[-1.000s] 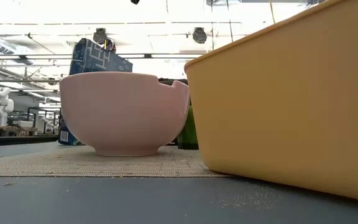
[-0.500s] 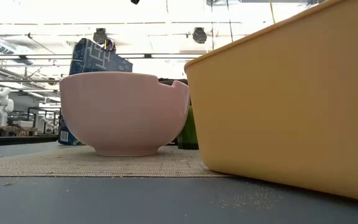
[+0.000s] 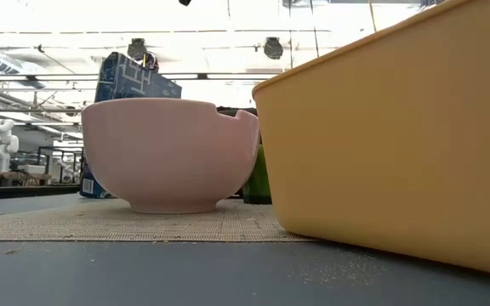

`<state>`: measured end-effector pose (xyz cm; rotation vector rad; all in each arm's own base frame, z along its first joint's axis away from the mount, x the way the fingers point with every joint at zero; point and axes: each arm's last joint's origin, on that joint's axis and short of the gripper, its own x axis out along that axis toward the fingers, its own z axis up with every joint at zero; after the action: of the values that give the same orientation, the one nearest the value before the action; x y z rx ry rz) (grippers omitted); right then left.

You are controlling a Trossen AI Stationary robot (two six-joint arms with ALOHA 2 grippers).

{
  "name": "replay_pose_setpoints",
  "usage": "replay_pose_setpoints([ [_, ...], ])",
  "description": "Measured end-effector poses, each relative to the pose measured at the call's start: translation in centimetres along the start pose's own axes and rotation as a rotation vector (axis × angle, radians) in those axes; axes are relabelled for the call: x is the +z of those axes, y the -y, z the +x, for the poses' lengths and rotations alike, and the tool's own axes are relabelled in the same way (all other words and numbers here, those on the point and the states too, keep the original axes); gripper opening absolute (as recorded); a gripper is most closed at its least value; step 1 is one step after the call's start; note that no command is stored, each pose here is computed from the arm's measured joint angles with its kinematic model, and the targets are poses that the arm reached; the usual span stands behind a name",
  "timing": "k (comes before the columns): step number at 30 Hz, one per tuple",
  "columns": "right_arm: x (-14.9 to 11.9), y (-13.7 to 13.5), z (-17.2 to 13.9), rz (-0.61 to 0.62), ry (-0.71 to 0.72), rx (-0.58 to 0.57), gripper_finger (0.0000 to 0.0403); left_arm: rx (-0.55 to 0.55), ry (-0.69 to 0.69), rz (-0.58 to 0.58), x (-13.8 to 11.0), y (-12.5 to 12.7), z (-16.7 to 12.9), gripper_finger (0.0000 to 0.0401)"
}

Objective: Arrange a breakfast setting
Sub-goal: Put the orange spoon to the right of the pink plate

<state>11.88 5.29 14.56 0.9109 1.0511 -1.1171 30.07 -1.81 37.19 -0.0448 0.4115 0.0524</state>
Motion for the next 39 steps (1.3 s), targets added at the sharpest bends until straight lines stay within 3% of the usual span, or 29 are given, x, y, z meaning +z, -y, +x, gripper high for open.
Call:
replay_pose_setpoints([
  [16,0.5,0.3,-1.1,0.002,-0.016,0.109,0.0098,0.0,0.0,0.0,0.0,0.0,0.0,0.0118],
  [39,-0.4,-0.4,1.0,-0.057,0.039,-0.079,0.0098,0.0,0.0,0.002,0.0,0.0,0.0,0.0118],
])
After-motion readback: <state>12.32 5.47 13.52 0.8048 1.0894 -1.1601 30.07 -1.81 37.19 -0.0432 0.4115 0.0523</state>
